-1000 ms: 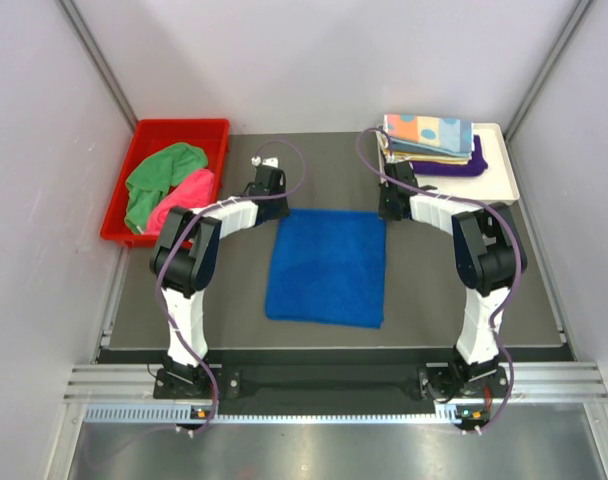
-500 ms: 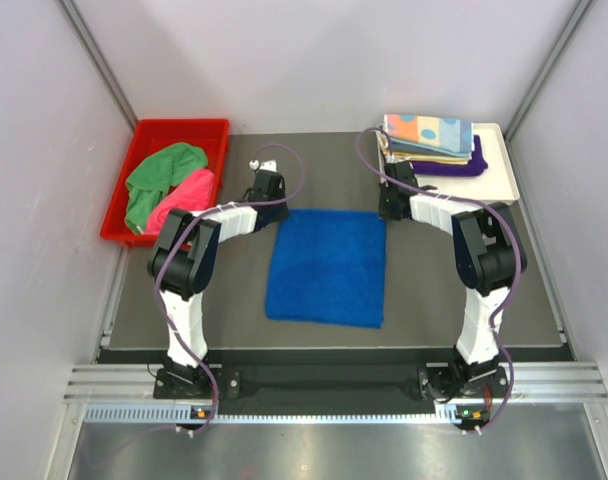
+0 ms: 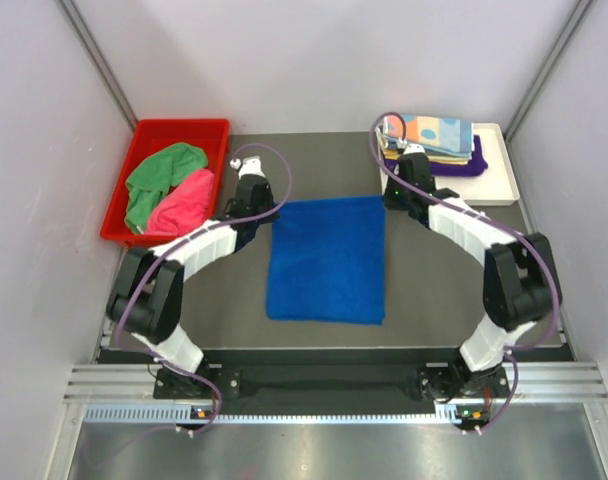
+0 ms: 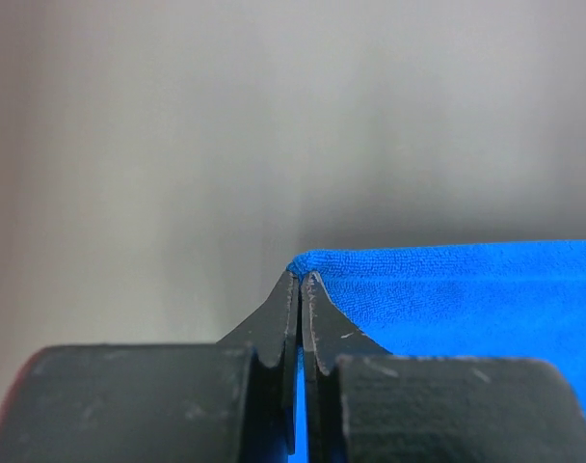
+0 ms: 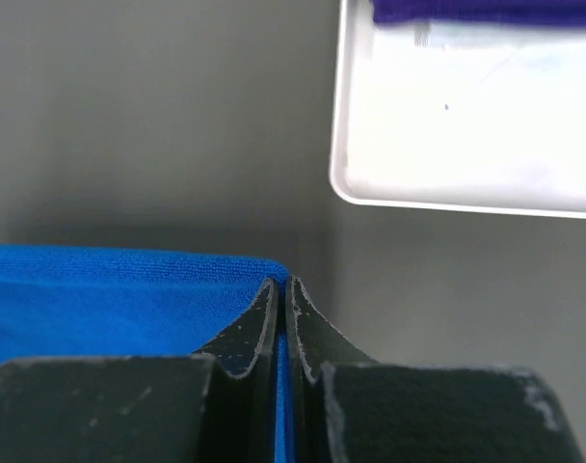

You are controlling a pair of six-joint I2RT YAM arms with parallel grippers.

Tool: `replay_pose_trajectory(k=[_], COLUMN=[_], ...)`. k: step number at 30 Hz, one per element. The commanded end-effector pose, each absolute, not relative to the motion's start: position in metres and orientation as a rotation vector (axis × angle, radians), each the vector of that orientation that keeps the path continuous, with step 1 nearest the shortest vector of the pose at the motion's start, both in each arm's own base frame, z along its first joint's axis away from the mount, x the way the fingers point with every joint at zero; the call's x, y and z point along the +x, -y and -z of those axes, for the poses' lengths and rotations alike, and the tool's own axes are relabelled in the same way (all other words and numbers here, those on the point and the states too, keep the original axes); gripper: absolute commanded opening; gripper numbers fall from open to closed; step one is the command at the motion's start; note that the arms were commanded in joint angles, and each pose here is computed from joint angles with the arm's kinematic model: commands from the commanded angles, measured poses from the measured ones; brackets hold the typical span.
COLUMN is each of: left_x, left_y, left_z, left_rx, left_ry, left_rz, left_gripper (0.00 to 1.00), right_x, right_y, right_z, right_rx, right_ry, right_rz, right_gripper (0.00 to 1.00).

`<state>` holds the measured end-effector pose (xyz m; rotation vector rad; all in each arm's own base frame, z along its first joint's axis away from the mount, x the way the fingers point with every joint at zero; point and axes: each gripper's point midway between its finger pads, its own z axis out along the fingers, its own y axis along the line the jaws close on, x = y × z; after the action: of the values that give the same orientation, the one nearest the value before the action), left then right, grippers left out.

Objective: Fold and stack the towels
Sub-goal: Fold the towel

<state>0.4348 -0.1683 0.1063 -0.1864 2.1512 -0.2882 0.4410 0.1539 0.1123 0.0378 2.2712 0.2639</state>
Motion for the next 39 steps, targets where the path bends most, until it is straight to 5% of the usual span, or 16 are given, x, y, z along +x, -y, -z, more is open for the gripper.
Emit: replay_pose_trajectory(k=[1, 9, 21, 39], left_x=[0.433, 0.416, 0.444, 0.512], left_y=[0.163, 0.159, 0.156, 0.164], left_z=[-0.154, -0.204, -0.232, -0.175], left_rx=[-0.194, -0.174, -0.142, -0.103], left_ry=[-1.998, -1.883, -1.772, -1.831], left_rz=[0.282, 0.277, 0.196, 0.133], left_gripper=[0.00, 0.00, 0.00, 0.00], right_x=[0.437, 0.414, 0.447, 0.516], right_y=[-0.157, -0.155, -0.152, -0.152], right_z=[-0.172, -0.218, -0.212, -0.188], right_rx=[0.018, 0.002, -0.003, 0.015], right_ry=[-2.105, -2.010, -1.998, -1.980], right_rz=[-0.292, -0.312, -0.249, -0.273], right_gripper=[0.00, 0.00, 0.00, 0.00])
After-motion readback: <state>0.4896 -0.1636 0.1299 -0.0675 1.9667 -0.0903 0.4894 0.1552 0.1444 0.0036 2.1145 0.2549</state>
